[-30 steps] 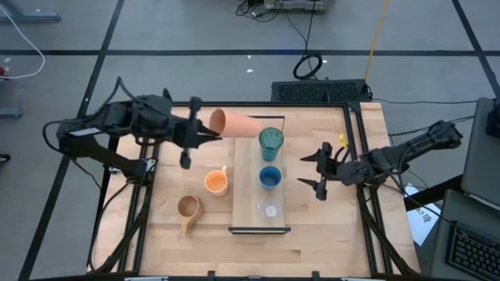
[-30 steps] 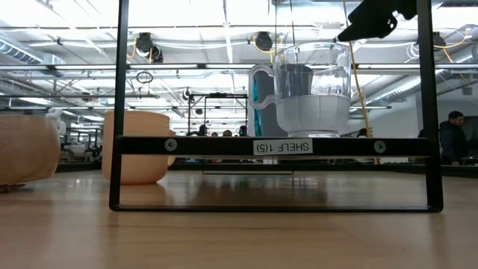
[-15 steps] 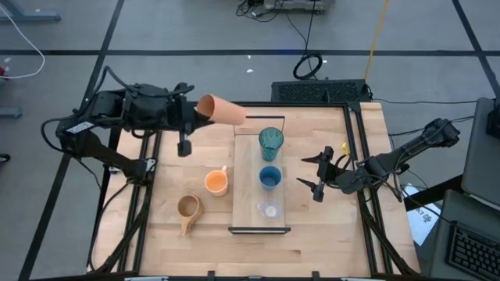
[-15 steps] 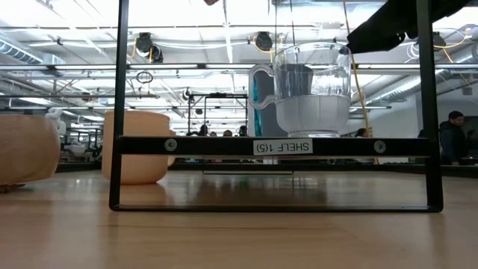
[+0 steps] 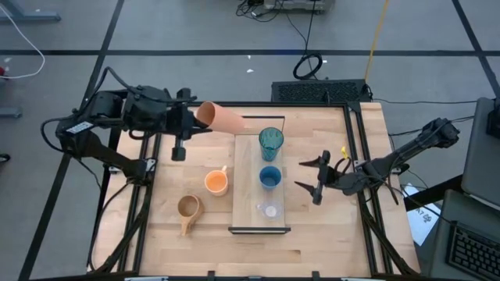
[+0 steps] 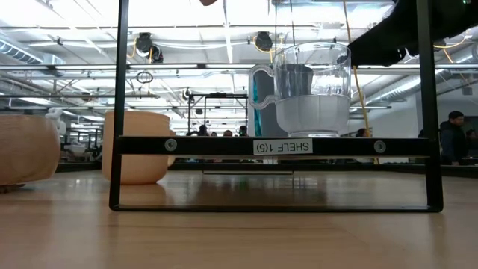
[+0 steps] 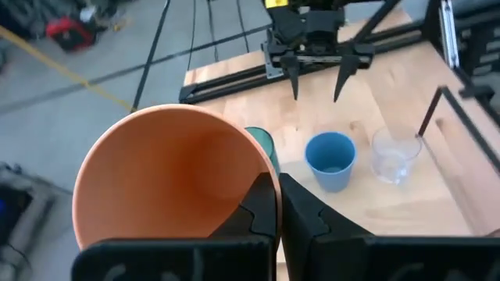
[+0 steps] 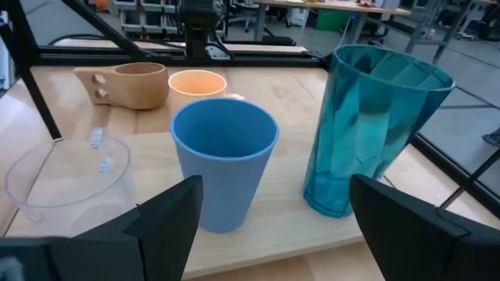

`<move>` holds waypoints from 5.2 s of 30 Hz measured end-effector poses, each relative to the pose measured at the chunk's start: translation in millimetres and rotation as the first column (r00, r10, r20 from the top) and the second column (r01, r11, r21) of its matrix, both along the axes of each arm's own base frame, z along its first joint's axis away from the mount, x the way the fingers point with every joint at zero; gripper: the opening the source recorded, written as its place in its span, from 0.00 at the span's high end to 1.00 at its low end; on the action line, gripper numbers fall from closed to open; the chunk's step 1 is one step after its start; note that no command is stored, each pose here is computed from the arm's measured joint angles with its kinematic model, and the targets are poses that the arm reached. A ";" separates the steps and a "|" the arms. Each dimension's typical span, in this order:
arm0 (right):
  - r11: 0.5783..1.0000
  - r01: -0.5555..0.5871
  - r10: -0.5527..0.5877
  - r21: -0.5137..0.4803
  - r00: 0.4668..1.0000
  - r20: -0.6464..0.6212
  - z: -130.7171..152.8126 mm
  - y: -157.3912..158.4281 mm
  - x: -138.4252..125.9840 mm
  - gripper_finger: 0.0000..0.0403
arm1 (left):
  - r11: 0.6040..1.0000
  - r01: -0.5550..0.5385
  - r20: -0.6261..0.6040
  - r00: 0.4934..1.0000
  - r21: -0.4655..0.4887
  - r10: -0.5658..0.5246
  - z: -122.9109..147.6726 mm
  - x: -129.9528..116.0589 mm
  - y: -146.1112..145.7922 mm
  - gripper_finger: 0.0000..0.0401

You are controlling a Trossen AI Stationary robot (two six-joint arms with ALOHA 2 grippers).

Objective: Stack small to large cups/mugs on shelf
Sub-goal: Put the orange cup on the shelf

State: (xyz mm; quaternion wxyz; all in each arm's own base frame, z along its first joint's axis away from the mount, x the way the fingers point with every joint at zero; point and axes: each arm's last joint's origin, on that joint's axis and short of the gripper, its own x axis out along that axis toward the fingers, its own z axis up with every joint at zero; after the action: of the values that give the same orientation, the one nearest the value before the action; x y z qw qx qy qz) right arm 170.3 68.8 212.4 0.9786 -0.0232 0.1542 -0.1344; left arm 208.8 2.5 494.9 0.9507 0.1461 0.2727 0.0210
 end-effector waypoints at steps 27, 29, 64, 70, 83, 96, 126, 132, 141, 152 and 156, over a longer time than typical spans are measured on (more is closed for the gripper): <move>0.999 -0.040 0.037 0.026 0.996 0.079 -15.4 3.4 -6.0 0.23 | 0.603 0.512 -0.299 0.855 0.612 -0.424 -4.0 -2.6 -3.9 1.00; 0.999 -0.039 0.037 0.026 0.996 0.079 -15.3 3.3 -5.9 0.23 | 0.609 0.518 -0.290 0.851 0.601 -0.438 -4.0 -2.6 -4.4 1.00; 0.999 -0.045 0.043 0.019 0.996 0.078 -15.2 3.9 -6.2 0.23 | 0.950 0.298 -0.304 0.917 0.089 -0.259 -41.7 46.6 -6.2 1.00; 0.999 -0.047 0.046 0.019 0.996 0.076 -15.3 4.0 -6.2 0.23 | 0.948 0.314 -0.363 0.889 0.042 -0.278 -55.3 62.2 -4.1 1.00; 0.999 -0.050 0.048 0.022 0.996 0.077 -15.3 4.3 -6.3 0.23 | 0.966 0.256 -0.467 0.849 -0.050 -0.249 -89.0 96.3 38.1 0.99; 0.997 -0.076 0.074 0.027 0.994 0.078 -15.3 8.9 -8.4 0.23 | 0.975 0.198 -0.553 0.803 -0.103 -0.222 -125.6 128.0 60.2 0.99; 0.994 -0.104 0.101 0.028 0.991 0.088 -14.3 13.7 -10.6 0.23 | 0.982 0.159 -0.588 0.787 -0.101 -0.188 -189.7 145.5 83.6 0.98; 0.994 -0.104 0.101 0.028 0.991 0.088 -14.3 13.7 -10.5 0.23 | 0.981 0.166 -0.590 0.784 -0.102 -0.194 -190.8 146.1 83.7 0.96; 0.994 -0.104 0.101 0.026 0.991 0.091 -13.9 13.8 -10.5 0.23 | 0.980 0.171 -0.585 0.787 -0.099 -0.196 -192.6 148.8 82.8 0.99; 0.994 -0.104 0.101 0.028 0.990 0.094 -13.6 13.8 -10.4 0.23 | 0.982 0.165 -0.583 0.791 -0.091 -0.187 -192.5 149.4 83.0 0.86; 0.994 -0.104 0.101 0.028 0.990 0.094 -13.6 13.8 -10.4 0.23 | 0.982 0.166 -0.582 0.791 -0.091 -0.188 -192.5 149.6 82.9 0.86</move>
State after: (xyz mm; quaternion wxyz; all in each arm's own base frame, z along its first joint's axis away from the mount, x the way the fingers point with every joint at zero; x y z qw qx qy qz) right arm 159.9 82.6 198.7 0.9905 -0.0091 0.1096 -0.0822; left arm 358.4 85.4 302.4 0.8198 0.1537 0.5387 -0.1188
